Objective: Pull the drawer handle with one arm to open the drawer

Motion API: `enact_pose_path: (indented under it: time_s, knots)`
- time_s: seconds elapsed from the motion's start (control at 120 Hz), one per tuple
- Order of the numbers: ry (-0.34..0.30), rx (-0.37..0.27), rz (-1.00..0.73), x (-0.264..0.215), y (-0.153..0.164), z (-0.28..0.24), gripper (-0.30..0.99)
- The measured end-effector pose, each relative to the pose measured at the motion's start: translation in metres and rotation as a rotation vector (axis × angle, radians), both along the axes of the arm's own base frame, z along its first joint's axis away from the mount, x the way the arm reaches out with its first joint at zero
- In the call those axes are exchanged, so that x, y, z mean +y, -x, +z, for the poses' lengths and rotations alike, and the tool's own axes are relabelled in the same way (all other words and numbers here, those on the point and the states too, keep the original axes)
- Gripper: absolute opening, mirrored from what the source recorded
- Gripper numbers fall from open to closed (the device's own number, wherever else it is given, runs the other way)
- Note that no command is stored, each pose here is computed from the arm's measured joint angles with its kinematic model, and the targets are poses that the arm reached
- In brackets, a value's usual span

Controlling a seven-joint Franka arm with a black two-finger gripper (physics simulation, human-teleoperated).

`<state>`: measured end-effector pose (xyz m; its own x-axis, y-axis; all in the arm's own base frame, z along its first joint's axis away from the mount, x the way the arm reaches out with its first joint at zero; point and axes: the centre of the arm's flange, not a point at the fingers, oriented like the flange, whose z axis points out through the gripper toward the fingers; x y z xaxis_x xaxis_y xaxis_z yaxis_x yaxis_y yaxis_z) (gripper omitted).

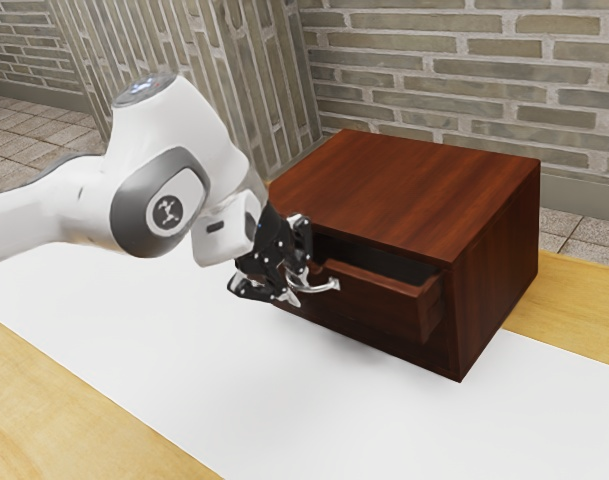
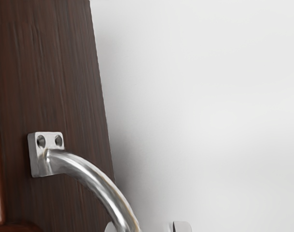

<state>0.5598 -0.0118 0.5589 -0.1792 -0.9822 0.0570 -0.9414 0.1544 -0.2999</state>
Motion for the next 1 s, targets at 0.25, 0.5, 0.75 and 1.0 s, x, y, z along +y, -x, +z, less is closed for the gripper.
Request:
enact_pose_path:
  time_s: [0.25, 0.5, 0.75, 1.0]
  knots:
    - [-0.004, 0.012, 0.006, -0.012, 0.032, -0.001, 0.00]
    - [-0.010, 0.016, 0.022, -0.014, 0.066, -0.003, 0.00]
    - [-0.018, -0.015, 0.036, -0.015, 0.118, 0.006, -0.08]
    - [-0.011, -0.034, 0.052, -0.015, 0.146, 0.005, -0.09]
